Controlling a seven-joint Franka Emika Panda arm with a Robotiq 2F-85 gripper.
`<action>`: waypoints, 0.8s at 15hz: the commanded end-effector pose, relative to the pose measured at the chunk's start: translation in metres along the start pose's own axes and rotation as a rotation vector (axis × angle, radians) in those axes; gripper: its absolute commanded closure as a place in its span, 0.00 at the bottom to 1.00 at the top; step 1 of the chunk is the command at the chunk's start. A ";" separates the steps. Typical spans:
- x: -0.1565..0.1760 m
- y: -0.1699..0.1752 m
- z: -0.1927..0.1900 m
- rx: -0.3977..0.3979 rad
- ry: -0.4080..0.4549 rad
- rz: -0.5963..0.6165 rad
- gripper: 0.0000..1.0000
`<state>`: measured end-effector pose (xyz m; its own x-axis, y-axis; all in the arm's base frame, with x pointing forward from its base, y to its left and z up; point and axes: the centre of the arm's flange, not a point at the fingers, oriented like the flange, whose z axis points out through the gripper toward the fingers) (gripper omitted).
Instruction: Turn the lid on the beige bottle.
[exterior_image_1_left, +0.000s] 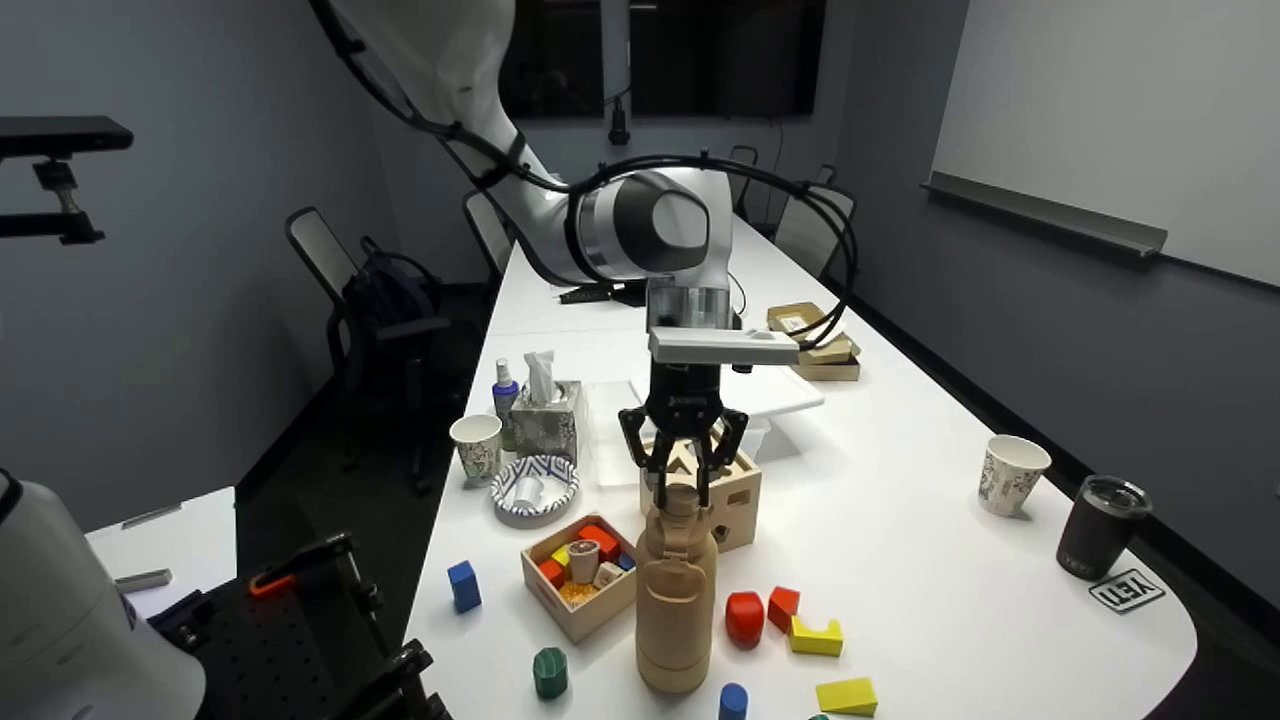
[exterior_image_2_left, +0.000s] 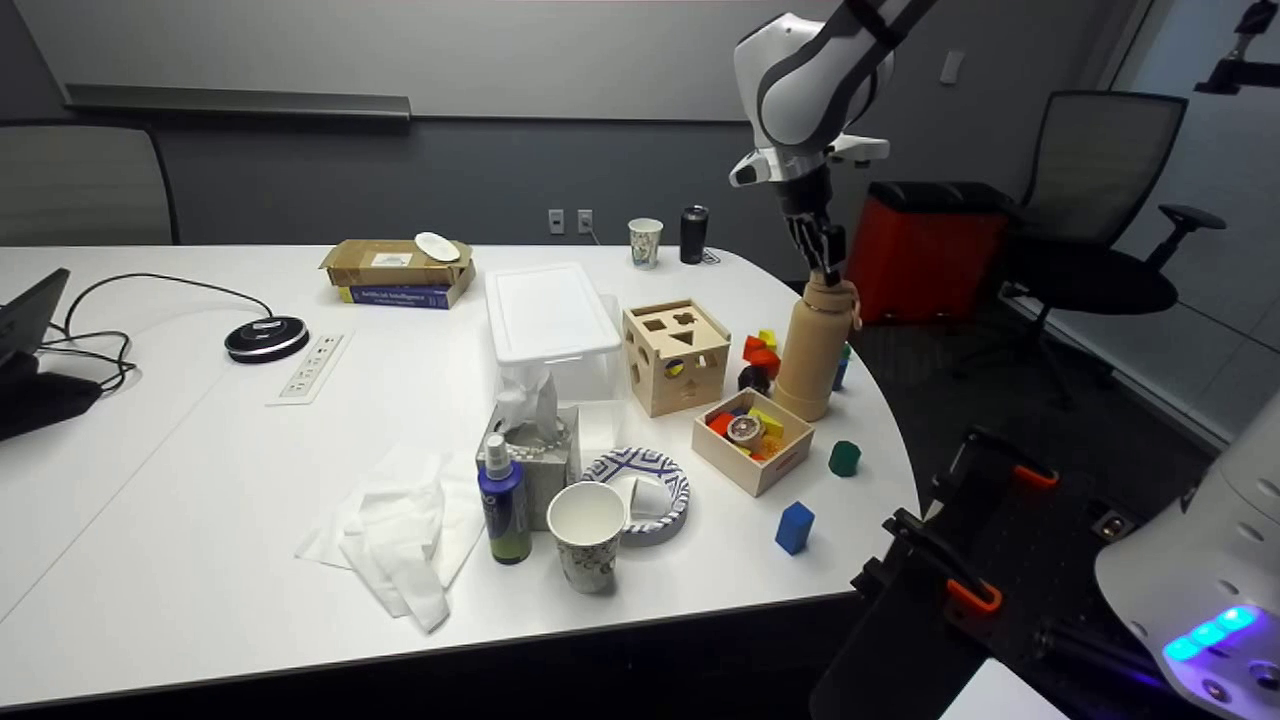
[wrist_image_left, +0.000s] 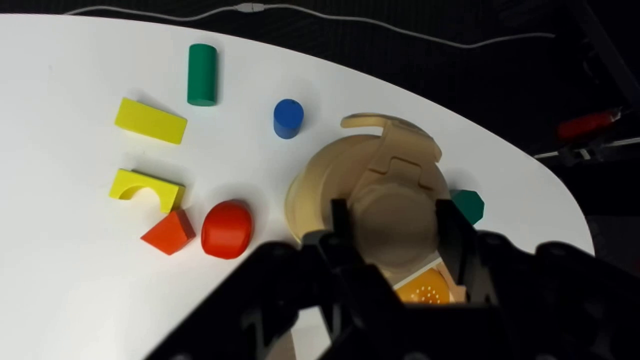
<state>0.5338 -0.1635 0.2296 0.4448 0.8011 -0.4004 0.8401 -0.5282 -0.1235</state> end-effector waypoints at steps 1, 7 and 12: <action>0.005 0.005 0.003 0.011 -0.022 -0.040 0.80; 0.007 0.002 -0.008 0.010 -0.021 -0.036 0.22; 0.008 -0.001 -0.027 0.000 -0.018 -0.036 0.00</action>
<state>0.5391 -0.1533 0.2311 0.4232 0.8118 -0.4024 0.8504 -0.5092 -0.1328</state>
